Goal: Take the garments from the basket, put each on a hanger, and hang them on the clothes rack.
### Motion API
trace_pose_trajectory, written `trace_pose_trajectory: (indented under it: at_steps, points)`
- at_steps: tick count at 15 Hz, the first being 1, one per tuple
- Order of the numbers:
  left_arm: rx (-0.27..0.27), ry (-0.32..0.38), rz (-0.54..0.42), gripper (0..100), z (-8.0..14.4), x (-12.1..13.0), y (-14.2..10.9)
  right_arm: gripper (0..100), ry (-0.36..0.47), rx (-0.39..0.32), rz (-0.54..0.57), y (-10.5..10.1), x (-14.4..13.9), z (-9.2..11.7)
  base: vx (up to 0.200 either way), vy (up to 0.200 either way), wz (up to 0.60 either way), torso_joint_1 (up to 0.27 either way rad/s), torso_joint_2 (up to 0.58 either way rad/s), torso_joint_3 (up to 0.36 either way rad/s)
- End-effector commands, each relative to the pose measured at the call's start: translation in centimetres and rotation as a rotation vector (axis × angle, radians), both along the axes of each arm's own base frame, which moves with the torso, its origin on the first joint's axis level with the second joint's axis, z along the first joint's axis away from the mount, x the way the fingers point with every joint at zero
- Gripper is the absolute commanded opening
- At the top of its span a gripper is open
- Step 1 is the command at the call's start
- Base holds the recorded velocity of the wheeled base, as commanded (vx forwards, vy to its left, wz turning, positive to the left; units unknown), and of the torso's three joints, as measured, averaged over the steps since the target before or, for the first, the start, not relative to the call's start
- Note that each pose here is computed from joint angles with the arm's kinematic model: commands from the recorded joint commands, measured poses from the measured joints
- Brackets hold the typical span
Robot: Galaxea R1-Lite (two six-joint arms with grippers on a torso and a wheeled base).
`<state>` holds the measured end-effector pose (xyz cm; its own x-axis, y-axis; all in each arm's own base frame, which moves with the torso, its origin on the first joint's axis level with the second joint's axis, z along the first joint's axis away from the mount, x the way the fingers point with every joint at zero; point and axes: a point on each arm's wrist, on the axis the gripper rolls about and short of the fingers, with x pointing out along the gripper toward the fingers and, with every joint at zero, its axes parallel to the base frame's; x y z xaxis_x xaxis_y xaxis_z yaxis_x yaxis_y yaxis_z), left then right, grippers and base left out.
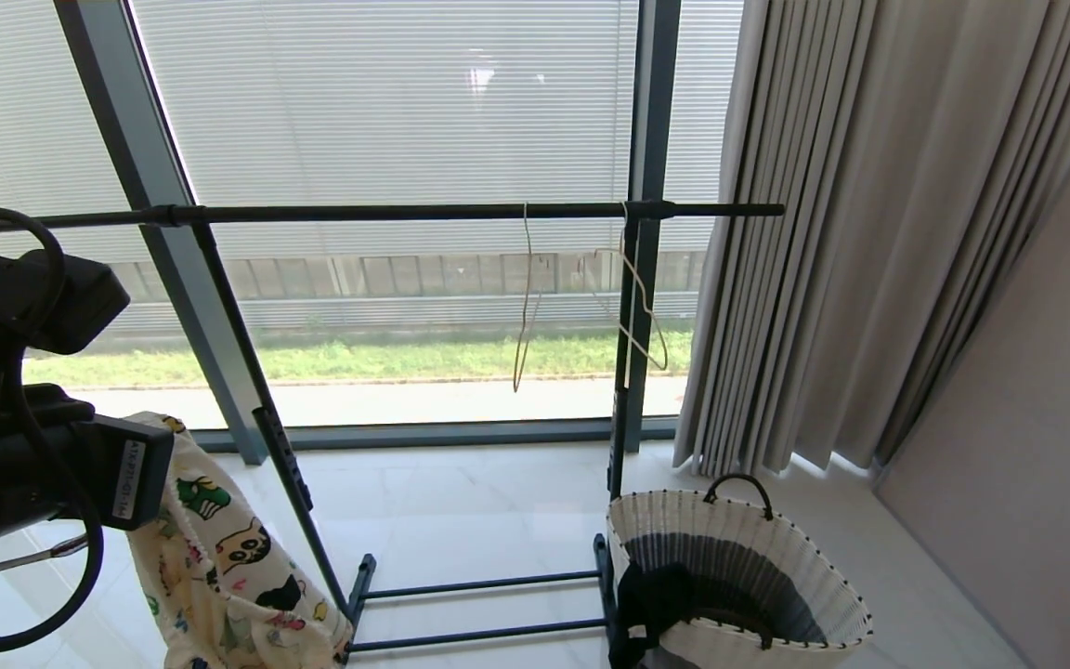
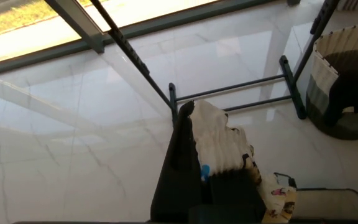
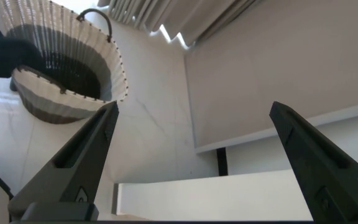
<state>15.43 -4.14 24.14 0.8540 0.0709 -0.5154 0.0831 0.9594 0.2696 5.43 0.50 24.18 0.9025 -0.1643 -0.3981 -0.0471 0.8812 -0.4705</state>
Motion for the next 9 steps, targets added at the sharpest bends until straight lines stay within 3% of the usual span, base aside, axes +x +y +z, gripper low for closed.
trace_pose_trajectory:
  at_steps: [1,4,9]
  points:
    - [-0.008,-0.029,-0.002,0,0.3,0.0,0.0,100,0.006,-0.005,0.002,0.0,0.1,0.0,0.0,0.0,0.0,0.266,-0.59,-0.31]
    - [-0.009,-0.054,-0.003,0,0.5,0.1,0.0,100,0.008,0.002,0.011,0.0,0.0,-0.2,0.0,0.0,0.0,0.269,-0.59,-0.3]
    - [-0.006,-0.052,0.001,0,0.3,-0.1,0.1,100,0.009,0.032,0.065,-0.1,-1.2,-1.3,0.0,0.0,0.0,0.02,-0.05,-0.021]
